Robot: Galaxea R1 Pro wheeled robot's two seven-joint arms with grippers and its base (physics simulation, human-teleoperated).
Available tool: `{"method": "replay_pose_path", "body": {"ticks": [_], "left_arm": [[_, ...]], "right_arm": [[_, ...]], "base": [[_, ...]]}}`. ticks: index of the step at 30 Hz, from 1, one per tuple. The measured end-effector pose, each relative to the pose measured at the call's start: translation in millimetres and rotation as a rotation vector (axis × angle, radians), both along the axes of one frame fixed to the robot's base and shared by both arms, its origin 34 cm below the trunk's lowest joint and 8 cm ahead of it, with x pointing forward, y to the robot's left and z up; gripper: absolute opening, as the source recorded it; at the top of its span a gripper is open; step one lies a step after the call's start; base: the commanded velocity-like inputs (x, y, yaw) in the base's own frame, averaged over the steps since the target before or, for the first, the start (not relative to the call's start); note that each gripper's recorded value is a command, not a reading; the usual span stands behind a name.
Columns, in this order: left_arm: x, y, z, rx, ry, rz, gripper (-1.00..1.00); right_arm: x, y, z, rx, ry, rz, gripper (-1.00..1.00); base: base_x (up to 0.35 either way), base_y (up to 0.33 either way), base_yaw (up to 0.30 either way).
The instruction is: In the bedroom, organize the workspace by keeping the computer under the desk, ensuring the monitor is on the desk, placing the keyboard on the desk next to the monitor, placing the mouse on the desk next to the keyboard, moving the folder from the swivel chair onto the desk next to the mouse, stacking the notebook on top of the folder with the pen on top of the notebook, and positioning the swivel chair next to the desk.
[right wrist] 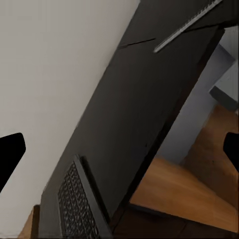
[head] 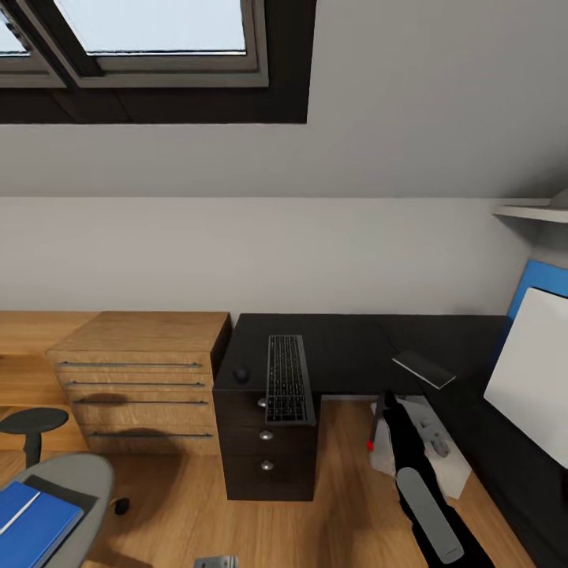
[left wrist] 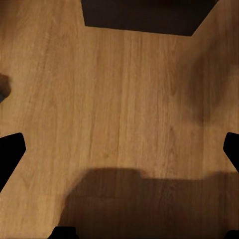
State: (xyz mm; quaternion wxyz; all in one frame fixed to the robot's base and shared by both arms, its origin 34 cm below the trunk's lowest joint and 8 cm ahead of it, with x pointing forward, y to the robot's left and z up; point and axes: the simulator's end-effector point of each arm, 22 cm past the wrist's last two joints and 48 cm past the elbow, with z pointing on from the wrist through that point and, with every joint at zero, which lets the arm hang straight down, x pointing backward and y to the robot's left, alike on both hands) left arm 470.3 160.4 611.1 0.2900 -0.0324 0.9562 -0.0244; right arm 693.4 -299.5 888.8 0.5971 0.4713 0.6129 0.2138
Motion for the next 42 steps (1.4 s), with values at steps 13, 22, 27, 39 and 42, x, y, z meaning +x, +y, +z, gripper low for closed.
{"method": "replay_pose_path", "body": {"ticks": [13,22,27,39,42], "left_arm": [[-0.5,1.3,19.3,0.004,-0.005,0.004,1.0],[-2.6,5.1,30.0,0.007,0.003,0.016,1.0],[-21.7,21.1,17.6,0.046,0.058,0.026,1.0],[-21.7,27.9,31.5,0.046,0.025,0.067,1.0],[-24.4,27.5,33.4,0.047,0.03,0.069,1.0]], "right_arm": [[-21.7,-3.0,18.0,-0.133,0.338,0.063,1.0],[-25.9,39.5,26.1,-0.282,0.372,0.148,1.0],[-23.9,47.1,46.4,-0.417,0.328,0.146,1.0],[-25.2,52.3,66.8,-0.448,0.314,0.142,1.0],[-25.6,52.3,71.2,-0.446,0.313,0.14,1.0]], "base": [[0.0,0.0,0.0],[0.0,0.0,0.0],[0.0,0.0,0.0],[0.0,0.0,0.0],[0.0,0.0,0.0]]}}
